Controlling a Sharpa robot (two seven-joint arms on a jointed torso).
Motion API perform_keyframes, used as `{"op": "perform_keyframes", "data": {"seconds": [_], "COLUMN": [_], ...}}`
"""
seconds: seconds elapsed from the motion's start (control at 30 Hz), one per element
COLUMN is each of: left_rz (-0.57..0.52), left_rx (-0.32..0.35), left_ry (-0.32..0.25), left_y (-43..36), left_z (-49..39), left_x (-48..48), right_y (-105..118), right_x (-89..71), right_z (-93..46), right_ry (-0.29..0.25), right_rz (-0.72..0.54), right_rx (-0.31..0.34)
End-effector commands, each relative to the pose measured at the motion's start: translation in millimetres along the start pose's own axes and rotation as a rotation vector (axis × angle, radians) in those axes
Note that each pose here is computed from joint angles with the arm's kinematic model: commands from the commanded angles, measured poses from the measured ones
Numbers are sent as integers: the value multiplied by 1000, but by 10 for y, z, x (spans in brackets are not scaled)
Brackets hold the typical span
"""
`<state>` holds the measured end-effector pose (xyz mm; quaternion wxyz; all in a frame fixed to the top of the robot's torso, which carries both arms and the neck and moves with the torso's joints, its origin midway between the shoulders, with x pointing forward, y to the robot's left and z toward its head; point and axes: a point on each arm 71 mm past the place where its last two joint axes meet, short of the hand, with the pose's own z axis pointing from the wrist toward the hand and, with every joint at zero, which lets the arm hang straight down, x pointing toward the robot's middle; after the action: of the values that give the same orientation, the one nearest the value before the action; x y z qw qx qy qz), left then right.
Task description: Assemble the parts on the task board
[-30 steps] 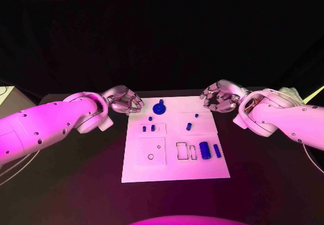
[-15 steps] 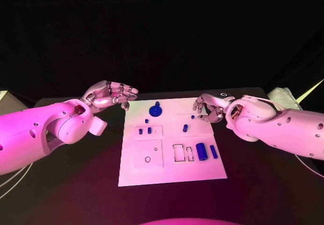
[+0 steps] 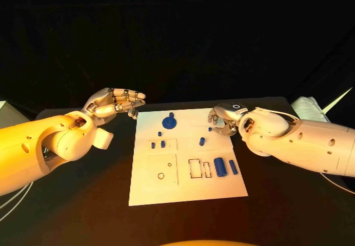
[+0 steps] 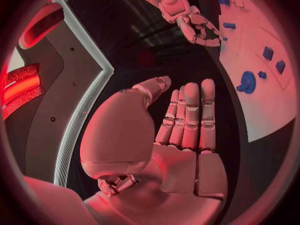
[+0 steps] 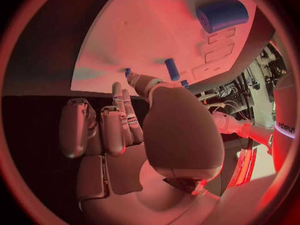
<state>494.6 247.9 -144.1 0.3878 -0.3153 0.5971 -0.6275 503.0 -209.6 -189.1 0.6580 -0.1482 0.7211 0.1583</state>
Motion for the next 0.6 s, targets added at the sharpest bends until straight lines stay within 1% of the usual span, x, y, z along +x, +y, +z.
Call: {"op": "perform_keyframes", "data": {"seconds": [0.03,0.27,0.6], "left_rz": [-37,-35,-31], "left_rx": [26,24,18], "left_ry": [6,-4,-15], "left_y": [-26,-27,-27], "left_z": [-3,-13,-26], "left_x": [16,4,-12], "right_y": [32,103,133], "right_x": [77,149,186], "right_z": [16,46,79], "right_ry": [25,41,50], "right_rz": [-45,-40,-41], "right_rx": [10,-4,-7]}}
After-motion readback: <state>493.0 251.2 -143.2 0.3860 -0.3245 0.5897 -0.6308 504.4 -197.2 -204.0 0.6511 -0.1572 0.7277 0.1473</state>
